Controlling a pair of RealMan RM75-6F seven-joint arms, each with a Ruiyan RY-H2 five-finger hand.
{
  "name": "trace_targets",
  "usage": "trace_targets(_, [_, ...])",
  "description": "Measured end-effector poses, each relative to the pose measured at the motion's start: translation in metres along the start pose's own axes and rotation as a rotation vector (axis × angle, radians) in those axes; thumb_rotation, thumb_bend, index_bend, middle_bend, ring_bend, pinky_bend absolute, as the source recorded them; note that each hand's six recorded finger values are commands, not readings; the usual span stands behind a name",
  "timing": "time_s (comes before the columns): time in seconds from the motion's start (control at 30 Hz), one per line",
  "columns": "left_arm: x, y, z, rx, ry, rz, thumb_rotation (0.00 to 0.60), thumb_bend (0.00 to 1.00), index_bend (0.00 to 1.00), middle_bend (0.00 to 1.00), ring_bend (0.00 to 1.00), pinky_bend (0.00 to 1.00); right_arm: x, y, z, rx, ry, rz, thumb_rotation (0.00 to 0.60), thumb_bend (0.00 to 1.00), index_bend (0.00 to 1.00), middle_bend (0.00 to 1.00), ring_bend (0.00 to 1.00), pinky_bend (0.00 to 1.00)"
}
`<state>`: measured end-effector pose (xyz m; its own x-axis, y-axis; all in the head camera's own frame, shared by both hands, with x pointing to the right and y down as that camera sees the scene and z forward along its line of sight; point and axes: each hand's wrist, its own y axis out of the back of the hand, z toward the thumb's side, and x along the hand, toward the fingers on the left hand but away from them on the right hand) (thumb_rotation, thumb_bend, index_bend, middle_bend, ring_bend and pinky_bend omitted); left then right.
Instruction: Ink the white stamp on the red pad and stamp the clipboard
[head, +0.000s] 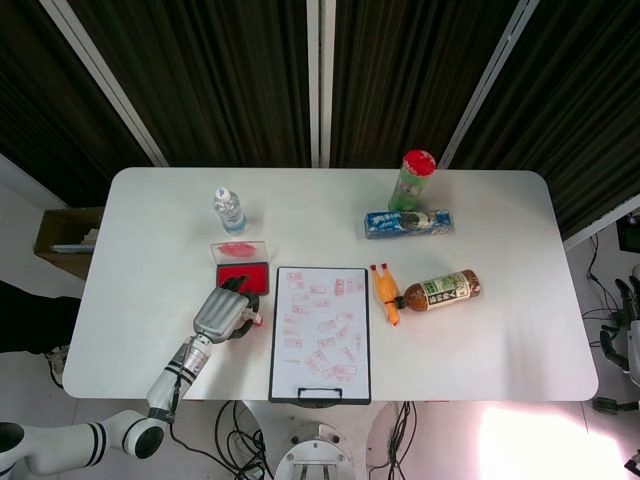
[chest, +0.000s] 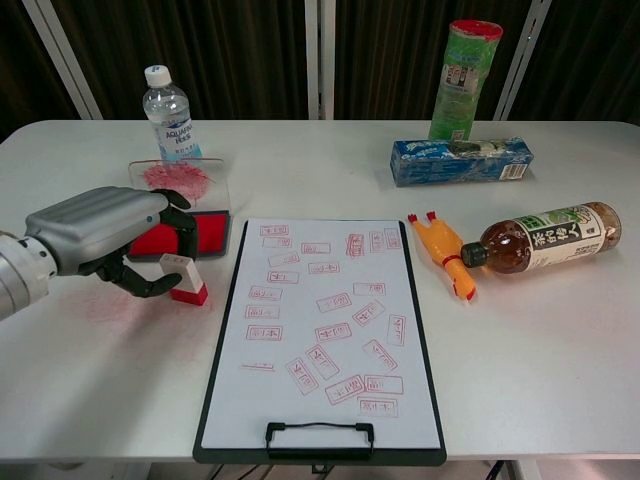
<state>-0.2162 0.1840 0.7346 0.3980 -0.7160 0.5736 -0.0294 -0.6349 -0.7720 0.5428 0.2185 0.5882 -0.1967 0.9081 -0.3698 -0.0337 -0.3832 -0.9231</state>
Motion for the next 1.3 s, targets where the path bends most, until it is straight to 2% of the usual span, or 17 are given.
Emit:
trace_targets(0.23, [-0.001,0.005,-0.005,-0.048,0.003,0.017,0.6,0.45,0.56,0.52,0.16,0.18,0.0,0.0,0.001,-0.001,0.004,0.0,0.6,0.32,0.0,0.0,0.0,0.0])
trace_targets(0.57, [-0.001,0.005,-0.01,-0.07,0.012,0.014,0.6,0.45,0.58,0.56,0.18,0.18,0.001,0.0,0.0,-0.001,-0.001,-0.001,0.6,0.32,0.0,0.0,0.0,0.0])
trace_targets(0.73, [0.001,0.015,-0.013,-0.076,0.013,0.041,0.6,0.45,0.58,0.56,0.18,0.18,0.0,0.0,0.0,-0.001,-0.002,-0.003,0.6,0.32,0.0,0.0,0.0,0.0])
trace_targets(0.9, [0.009,0.033,-0.023,-0.106,0.042,0.098,0.6,0.45,0.58,0.56,0.21,0.2,0.0,0.0,0.0,0.0,-0.001,-0.002,0.6,0.32,0.0,0.0,0.0,0.0])
trace_targets(0.97, [0.013,0.038,-0.028,-0.121,0.06,0.119,0.6,0.45,0.58,0.56,0.28,0.29,0.0,0.0,0.001,0.0,-0.001,-0.002,0.6,0.32,0.0,0.0,0.0,0.0])
trace_targets(1.1, [0.019,0.043,-0.036,-0.127,0.088,0.154,0.6,0.46,0.59,0.58,0.44,0.56,0.0,0.001,0.002,0.0,0.001,-0.007,0.6,0.32,0.0,0.0,0.0,0.0])
trace_targets(1.17, [0.021,0.041,-0.038,-0.13,0.095,0.158,0.6,0.46,0.59,0.59,0.49,0.62,0.0,0.003,0.001,0.001,0.001,-0.009,0.6,0.32,0.0,0.0,0.0,0.0])
trace_targets(1.3, [0.026,0.036,-0.043,-0.146,0.108,0.156,0.6,0.46,0.59,0.6,0.55,0.68,0.002,0.004,0.0,0.003,-0.003,-0.011,0.6,0.32,0.0,0.0,0.0,0.0])
